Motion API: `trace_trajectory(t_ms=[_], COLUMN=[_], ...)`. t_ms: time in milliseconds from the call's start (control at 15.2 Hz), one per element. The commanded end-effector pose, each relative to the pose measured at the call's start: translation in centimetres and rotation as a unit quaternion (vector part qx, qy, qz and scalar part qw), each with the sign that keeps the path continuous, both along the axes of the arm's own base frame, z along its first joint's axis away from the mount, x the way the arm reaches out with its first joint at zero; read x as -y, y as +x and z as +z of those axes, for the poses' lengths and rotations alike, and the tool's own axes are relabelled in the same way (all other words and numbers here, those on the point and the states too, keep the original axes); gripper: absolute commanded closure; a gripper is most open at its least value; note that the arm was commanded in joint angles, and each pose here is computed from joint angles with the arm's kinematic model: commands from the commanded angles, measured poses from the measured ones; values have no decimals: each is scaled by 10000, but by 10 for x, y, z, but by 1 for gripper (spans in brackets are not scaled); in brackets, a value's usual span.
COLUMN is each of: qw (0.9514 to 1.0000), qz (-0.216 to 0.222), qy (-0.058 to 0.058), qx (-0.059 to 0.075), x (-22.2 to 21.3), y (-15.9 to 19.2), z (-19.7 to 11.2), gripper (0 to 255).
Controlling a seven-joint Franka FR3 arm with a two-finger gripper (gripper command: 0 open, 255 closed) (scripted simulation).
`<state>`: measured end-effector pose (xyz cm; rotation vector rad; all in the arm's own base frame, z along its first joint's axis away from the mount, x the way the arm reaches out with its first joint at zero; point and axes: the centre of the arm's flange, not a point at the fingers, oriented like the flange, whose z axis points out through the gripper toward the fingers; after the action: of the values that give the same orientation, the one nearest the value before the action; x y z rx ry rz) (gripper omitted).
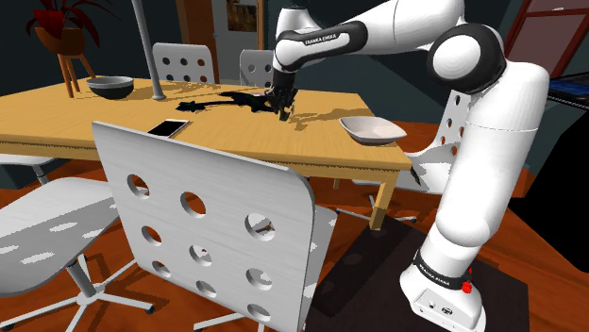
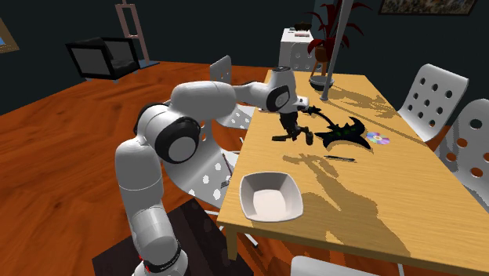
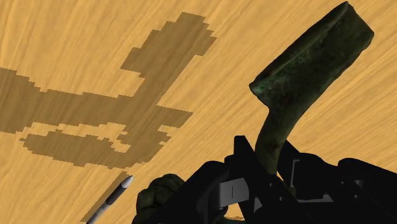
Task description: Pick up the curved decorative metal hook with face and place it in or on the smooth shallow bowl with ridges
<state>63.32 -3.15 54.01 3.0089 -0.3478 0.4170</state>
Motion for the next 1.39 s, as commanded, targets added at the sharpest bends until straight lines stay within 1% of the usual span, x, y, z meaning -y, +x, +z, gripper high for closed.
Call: trace_trajectory(t_ms=[0, 726, 792, 1320], qw=[10000, 10000, 10000, 10000], qz=[0, 0, 0, 0], qy=[0, 0, 0, 0], qx=[0, 0, 0, 0], x=[-2, -2, -2, 44], y=[0, 0, 0, -95], z=[12, 70, 71, 69], gripper=[255, 255, 255, 255])
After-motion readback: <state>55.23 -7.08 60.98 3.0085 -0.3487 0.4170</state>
